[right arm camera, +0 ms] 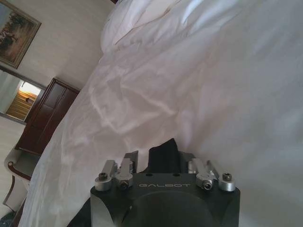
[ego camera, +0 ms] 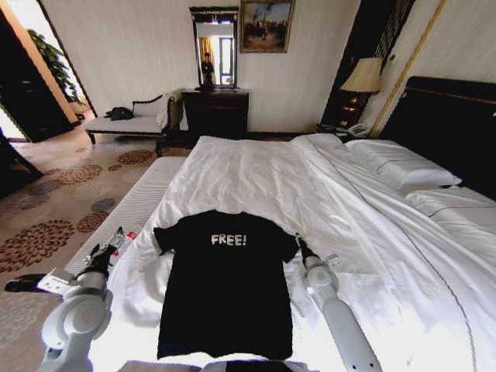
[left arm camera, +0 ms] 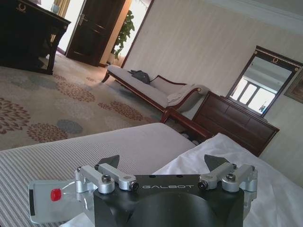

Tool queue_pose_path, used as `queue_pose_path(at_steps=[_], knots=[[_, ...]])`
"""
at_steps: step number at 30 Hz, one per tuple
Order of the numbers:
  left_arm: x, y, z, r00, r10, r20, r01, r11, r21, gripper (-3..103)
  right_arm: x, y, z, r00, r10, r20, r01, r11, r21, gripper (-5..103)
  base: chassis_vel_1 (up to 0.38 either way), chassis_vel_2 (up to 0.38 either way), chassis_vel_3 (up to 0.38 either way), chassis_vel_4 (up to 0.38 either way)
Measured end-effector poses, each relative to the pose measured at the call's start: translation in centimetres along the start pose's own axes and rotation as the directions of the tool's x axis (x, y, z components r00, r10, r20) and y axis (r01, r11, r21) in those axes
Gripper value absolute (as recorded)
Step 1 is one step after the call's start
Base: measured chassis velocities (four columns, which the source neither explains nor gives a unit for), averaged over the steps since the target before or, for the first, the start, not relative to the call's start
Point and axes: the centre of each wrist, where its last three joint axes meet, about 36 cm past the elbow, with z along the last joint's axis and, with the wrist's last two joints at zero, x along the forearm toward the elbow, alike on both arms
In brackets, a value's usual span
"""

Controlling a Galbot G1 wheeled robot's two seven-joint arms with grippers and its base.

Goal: Fold the clothes on the bed.

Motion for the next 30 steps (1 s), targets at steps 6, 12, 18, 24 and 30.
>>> queue_pose_path(at_steps=[6,12,18,24,30], knots=[[0.0,-0.1,0.5,1.0,-0.005,-0.002,0.005,1.0,-0.009,100,0.0,-0.1,0.0,1.0,0.005,0.006,-0.005,1.0,0.004,25,0.0,0.0,0.0,0.0],[-0.1,0.0,0.7,1.0,-0.007,-0.005,0.007,1.0,-0.011,100,0.4,0.4,-0.1,1.0,-0.008,0.021,0.007,1.0,0.009,4,0.0,0.0,0.0,0.0],[-0.5,0.0,0.6,1.0,-0.007,-0.003,0.007,1.0,-0.007,100,2.1,2.8,-0.1,0.995,-0.096,0.028,0.095,0.995,0.029,0,0.0,0.0,0.0,0.0],[-2.2,1.2,1.1,0.999,-0.042,-0.015,0.042,0.999,-0.022,100,2.1,5.0,1.0,0.978,-0.209,-0.016,0.21,0.973,0.093,0,0.0,0.0,0.0,0.0],[-3.8,2.3,1.3,0.997,-0.073,-0.021,0.072,0.997,-0.041,100,1.1,6.7,1.6,0.959,-0.28,-0.041,0.283,0.951,0.124,0,0.0,0.0,0.0,0.0]])
